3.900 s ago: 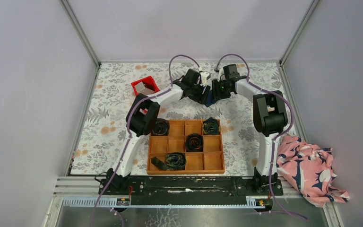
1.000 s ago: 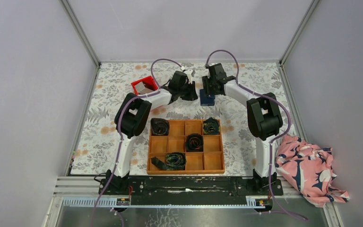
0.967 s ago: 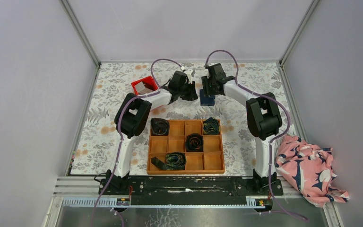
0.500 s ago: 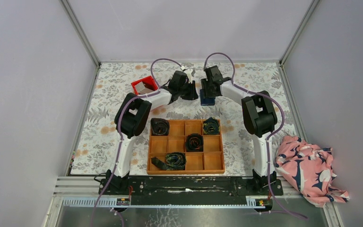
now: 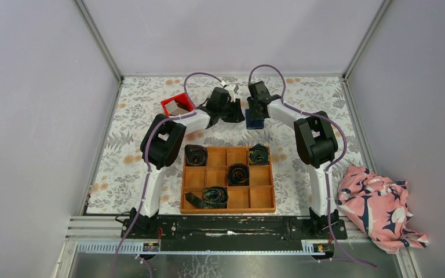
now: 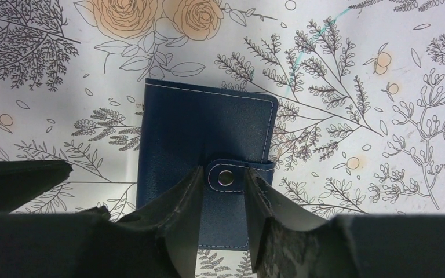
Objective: Put the credit cards into the card holder
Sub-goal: Open the card holder at the center of the board.
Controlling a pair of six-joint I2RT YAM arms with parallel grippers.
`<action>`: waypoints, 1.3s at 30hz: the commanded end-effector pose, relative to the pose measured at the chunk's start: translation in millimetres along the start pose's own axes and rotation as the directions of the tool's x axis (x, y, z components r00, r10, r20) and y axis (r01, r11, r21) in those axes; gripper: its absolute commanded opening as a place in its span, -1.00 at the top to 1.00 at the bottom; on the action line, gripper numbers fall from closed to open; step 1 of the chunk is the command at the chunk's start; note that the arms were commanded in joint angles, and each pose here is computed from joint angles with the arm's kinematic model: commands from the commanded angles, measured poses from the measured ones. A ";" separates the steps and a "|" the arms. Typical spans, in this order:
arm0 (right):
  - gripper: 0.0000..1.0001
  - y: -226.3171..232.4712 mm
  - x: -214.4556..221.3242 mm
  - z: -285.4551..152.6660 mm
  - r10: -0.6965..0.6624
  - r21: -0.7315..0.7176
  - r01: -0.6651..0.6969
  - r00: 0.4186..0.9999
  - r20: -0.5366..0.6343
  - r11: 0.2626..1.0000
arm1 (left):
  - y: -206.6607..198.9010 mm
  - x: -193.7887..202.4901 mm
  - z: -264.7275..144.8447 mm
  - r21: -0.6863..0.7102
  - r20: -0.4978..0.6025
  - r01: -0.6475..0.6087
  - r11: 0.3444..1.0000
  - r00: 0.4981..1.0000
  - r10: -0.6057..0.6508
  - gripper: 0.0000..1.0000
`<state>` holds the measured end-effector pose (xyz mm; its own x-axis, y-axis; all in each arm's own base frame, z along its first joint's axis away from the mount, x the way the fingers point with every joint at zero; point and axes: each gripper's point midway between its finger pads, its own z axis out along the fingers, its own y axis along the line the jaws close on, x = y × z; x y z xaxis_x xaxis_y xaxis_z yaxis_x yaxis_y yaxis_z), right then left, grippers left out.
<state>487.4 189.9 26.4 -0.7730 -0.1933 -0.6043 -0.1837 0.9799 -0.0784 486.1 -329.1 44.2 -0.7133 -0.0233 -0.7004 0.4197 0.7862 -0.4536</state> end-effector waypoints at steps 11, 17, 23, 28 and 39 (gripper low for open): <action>0.44 -12.0 34.9 6.1 -0.042 0.061 0.048 0.994 -0.102 0.997 | -39.4 -27.9 1.7 0.086 0.101 -0.006 0.996 0.995 -0.003 -0.19; 0.54 -9.3 34.7 5.0 -0.034 0.044 0.039 0.994 -0.102 0.998 | -42.0 -23.6 16.3 0.058 0.087 -0.006 0.998 0.996 0.001 -0.30; 0.61 -5.4 36.5 5.4 -0.028 0.023 0.031 0.994 -0.109 0.999 | -27.1 -14.0 26.4 -0.019 0.077 0.021 1.000 0.997 -0.020 -0.30; 0.64 0.2 36.8 5.6 -0.006 -0.019 0.004 0.994 -0.107 1.000 | -17.9 -7.2 29.2 -0.071 0.070 0.029 0.997 0.997 -0.024 -0.16; 0.71 10.7 42.6 5.6 0.044 -0.118 -0.060 0.991 -0.129 0.991 | -11.7 12.8 46.2 -0.113 0.010 0.039 0.993 0.999 -0.038 0.18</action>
<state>488.0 185.0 24.0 -0.7782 -0.1659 -0.6057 -0.1788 0.9831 -0.0395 495.3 -363.3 26.0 -0.7121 -0.0695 -0.6987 0.3484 0.8289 -0.4376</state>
